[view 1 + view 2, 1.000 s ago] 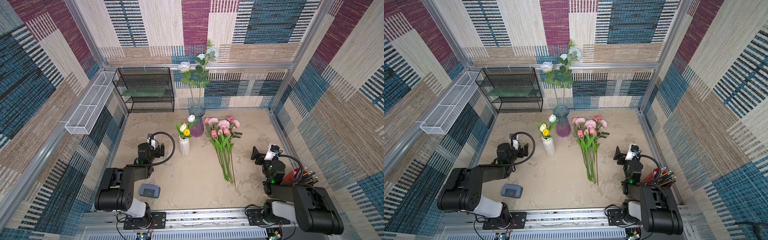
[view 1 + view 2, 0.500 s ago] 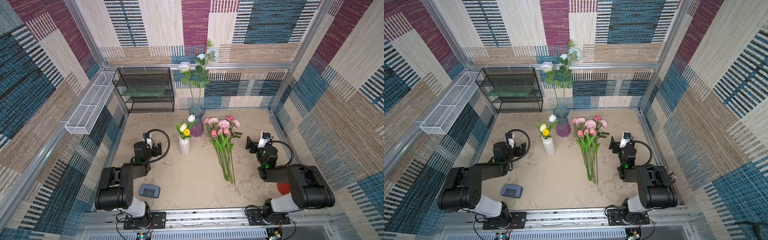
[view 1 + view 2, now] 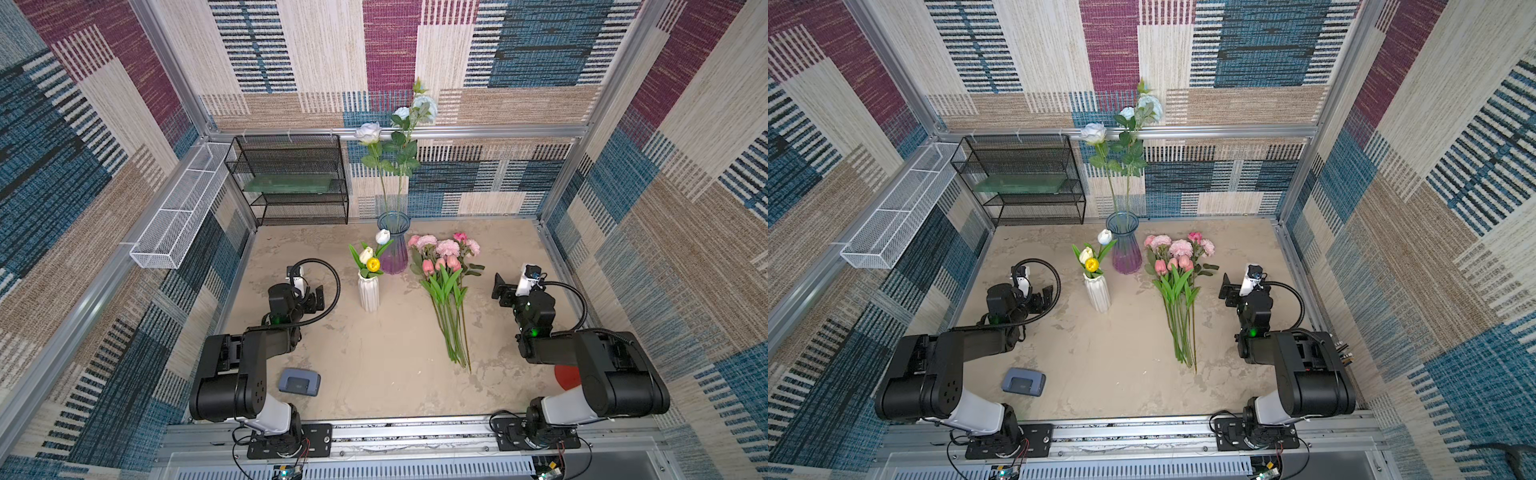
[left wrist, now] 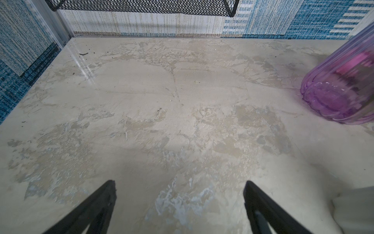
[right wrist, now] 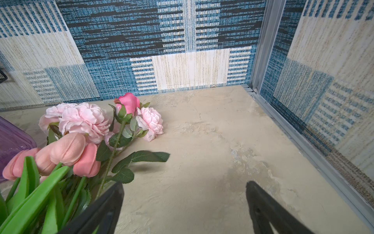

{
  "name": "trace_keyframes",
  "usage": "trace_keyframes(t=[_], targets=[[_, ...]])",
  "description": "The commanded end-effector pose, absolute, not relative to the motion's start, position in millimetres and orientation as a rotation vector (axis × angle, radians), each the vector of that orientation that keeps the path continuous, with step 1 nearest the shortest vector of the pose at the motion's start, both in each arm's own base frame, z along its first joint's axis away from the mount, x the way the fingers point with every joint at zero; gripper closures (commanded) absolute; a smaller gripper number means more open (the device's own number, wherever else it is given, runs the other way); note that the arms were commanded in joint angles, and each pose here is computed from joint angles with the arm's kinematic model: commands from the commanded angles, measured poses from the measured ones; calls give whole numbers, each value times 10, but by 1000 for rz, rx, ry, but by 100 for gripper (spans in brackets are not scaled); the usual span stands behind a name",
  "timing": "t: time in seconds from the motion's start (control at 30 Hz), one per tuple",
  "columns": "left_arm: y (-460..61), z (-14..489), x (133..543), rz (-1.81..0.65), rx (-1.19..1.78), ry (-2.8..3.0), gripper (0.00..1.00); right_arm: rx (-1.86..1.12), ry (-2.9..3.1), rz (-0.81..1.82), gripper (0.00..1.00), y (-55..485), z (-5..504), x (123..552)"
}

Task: Pick out pink flowers from the vase
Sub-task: Reset both arms

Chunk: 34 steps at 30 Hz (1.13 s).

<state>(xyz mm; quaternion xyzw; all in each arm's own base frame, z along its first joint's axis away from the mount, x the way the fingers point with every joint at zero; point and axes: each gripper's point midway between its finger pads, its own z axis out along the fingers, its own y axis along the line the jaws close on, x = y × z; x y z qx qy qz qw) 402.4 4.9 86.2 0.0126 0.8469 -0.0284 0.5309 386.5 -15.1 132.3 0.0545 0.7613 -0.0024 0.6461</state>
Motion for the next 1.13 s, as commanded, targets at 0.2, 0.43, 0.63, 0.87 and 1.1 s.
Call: trace_keyframes(t=[0.2,0.43,0.63,0.87,1.1], targets=[[29,890,4032,-81,32,2010,1,128,1716,-30,5,-184,1371,3875],[29,893,4034,-81,32,2010,1,129,1718,-31,5,-189,1365,3873],[26,893,4035,-81,32,2010,0,127,1717,-30,5,-182,1368,3874],[25,896,4035,-80,34,2009,1,129,1717,-29,5,-184,1367,3873],[26,874,4048,-81,33,2019,1,129,1717,-31,5,-185,1367,3873]])
